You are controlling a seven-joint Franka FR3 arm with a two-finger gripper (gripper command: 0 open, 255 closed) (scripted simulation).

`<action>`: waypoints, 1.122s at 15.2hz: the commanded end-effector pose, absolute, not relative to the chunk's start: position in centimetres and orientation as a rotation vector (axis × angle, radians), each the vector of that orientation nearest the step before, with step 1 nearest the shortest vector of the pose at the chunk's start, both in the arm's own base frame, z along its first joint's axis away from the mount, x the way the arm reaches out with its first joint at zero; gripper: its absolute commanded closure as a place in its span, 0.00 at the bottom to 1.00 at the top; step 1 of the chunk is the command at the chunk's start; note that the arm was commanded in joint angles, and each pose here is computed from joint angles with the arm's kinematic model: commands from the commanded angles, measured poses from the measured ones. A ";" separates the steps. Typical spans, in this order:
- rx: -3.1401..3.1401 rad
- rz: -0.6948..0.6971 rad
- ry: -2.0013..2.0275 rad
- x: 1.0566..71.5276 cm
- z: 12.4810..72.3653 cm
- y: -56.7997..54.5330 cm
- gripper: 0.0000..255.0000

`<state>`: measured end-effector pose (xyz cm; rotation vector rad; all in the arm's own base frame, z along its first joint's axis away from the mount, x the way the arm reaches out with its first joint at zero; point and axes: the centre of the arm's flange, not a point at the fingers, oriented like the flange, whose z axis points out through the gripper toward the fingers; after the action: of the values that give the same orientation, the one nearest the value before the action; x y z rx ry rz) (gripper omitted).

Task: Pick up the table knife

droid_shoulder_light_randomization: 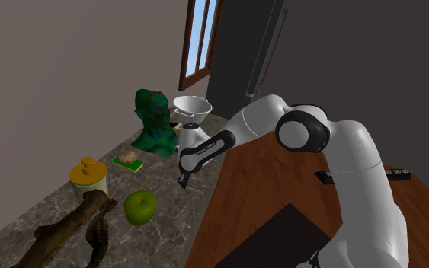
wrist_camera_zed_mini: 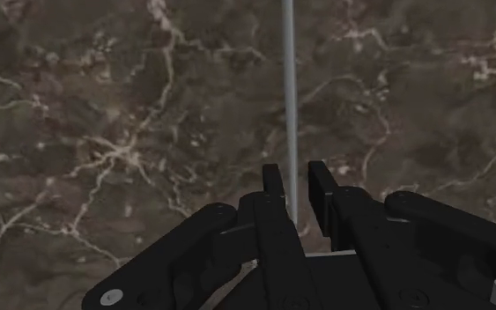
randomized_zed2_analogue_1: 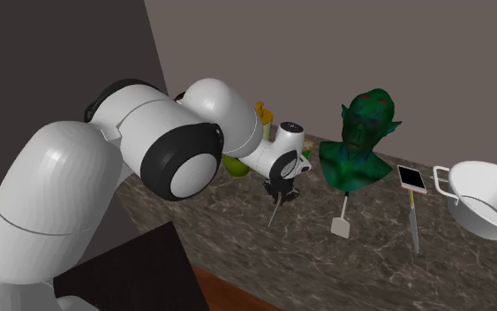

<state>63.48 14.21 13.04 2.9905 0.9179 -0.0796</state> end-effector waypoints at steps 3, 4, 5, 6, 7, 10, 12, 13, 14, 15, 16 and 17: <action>2.991 -0.079 0.918 63.5 13.0 14.2 1.00; 2.991 -0.079 0.918 63.5 13.0 14.2 1.00; 2.991 -0.079 0.918 63.5 13.0 14.2 1.00; 2.991 -0.079 0.918 63.5 13.0 14.2 1.00; 2.991 -0.079 0.918 63.4 13.0 14.3 1.00; 2.991 -0.079 0.918 63.4 14.6 14.3 1.00; 2.991 -0.079 0.918 63.4 15.6 14.3 1.00; 2.991 -0.079 0.918 63.4 16.1 14.3 1.00; 2.991 -0.079 0.918 63.4 16.7 14.3 1.00; 2.991 -0.079 0.918 63.4 17.2 14.3 1.00; 2.991 -0.079 0.918 63.4 17.7 14.3 1.00; 2.991 -0.079 0.918 63.4 18.2 14.3 1.00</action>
<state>63.40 14.22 17.80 2.9905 0.9179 -0.0788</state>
